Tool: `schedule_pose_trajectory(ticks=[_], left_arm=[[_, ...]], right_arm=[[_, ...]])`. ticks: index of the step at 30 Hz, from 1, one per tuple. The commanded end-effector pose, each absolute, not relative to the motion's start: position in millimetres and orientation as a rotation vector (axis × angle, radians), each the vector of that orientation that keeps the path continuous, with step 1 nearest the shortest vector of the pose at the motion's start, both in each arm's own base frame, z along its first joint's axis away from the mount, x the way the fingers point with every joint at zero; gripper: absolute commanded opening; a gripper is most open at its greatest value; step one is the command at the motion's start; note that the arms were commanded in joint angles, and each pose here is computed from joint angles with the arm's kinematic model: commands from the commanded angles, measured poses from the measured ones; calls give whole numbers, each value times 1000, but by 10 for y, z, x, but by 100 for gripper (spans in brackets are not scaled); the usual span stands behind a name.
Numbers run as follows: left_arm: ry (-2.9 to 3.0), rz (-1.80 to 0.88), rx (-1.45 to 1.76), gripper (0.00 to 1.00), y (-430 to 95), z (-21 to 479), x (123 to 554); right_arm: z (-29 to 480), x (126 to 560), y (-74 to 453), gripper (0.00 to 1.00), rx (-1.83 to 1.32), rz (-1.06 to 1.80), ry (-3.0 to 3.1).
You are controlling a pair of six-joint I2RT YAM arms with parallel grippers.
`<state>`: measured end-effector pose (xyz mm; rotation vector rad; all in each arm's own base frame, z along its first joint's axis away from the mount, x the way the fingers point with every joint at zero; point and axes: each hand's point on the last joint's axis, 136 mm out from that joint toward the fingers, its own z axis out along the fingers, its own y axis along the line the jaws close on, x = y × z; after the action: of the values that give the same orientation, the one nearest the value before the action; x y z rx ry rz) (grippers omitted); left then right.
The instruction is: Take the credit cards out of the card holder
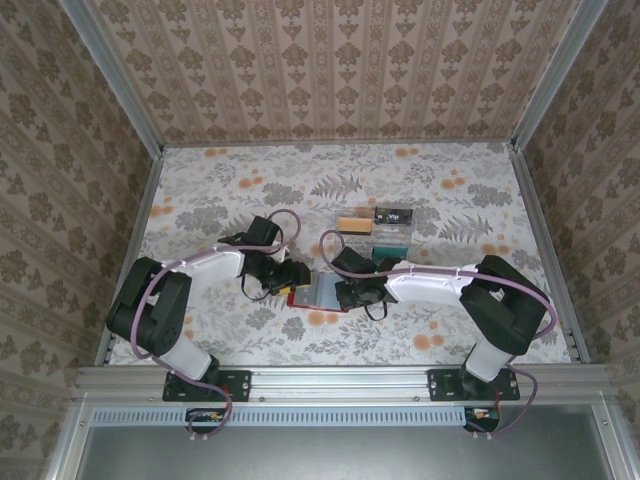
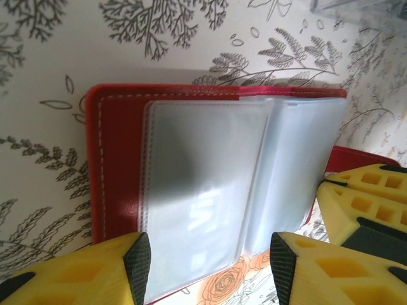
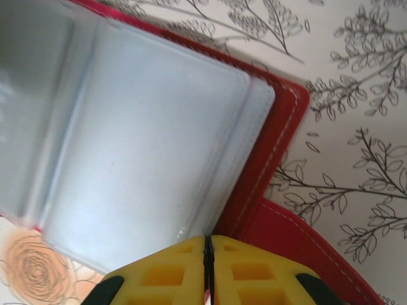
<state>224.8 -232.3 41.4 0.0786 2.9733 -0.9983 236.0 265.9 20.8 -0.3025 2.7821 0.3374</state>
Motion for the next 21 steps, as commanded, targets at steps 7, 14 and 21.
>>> schedule_pose_trajectory(ticks=[7, 14, 21], left_arm=[[3028, -957, 92, 55, -2268, 296, 2162], [3040, -1013, 129, 56, -2366, 259, 2092], [2986, -1109, 160, 57, -2488, 353, 2100]], right_arm=[[32, 2301, 2556, 9, -263, 299, 2830], [4, 2300, 2587, 9, -262, 317, 2835], [-5, 2285, 2574, 9, -259, 317, 2839]])
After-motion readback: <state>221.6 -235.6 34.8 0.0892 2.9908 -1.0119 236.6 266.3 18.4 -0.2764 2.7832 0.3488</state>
